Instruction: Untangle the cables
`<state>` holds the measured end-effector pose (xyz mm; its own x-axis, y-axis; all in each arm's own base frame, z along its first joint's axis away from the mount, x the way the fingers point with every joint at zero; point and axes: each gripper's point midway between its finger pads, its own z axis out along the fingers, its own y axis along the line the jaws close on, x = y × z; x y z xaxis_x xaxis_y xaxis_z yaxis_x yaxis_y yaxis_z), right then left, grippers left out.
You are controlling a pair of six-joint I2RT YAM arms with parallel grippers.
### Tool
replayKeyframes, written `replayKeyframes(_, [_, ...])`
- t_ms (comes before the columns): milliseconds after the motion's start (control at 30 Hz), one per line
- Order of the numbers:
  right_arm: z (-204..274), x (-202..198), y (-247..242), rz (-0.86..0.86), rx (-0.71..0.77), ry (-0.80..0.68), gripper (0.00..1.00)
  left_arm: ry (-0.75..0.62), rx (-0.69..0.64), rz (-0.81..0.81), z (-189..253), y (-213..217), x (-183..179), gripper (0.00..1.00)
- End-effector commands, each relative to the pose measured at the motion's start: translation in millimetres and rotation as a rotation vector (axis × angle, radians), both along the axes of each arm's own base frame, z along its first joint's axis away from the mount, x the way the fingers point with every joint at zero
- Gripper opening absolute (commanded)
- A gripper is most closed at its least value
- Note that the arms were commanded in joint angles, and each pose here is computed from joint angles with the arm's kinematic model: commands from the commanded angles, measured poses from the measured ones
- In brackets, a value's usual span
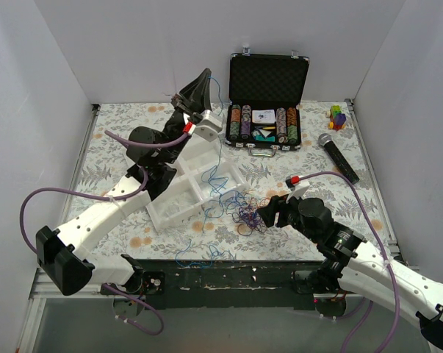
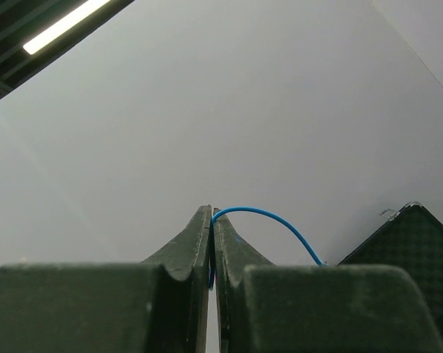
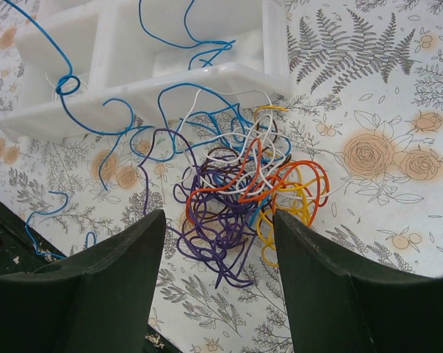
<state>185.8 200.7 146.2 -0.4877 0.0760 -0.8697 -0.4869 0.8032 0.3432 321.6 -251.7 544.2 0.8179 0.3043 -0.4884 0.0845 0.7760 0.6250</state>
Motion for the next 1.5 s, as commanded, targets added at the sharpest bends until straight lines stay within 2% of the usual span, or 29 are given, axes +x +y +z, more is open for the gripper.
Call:
replayKeyframes(0, [13,5,4,-0.007,0.033,-0.029,0.69,-0.042,-0.062,-0.001,29,11,-9,0.00])
replayKeyframes(300, [10,6,6,-0.007,0.032,-0.022,0.69,-0.042,-0.062,0.016,27,10,-3,0.00])
replayKeyframes(700, [6,4,1,-0.018,0.029,-0.020,0.69,0.047,0.027,0.054,-25,5,12,0.00])
replayKeyframes(867, [5,4,2,-0.017,0.030,-0.017,0.69,0.021,0.008,0.048,-14,7,9,0.00])
replayKeyframes(1000, [5,5,2,-0.018,0.032,-0.017,0.69,-0.070,-0.018,0.028,18,7,-2,0.00])
replayKeyframes(1100, [6,4,3,-0.016,0.035,-0.018,0.69,-0.082,-0.045,0.009,35,8,-6,0.00])
replayKeyframes(1467, [5,3,3,-0.013,0.040,-0.012,0.68,-0.028,-0.021,0.033,9,10,-1,0.00])
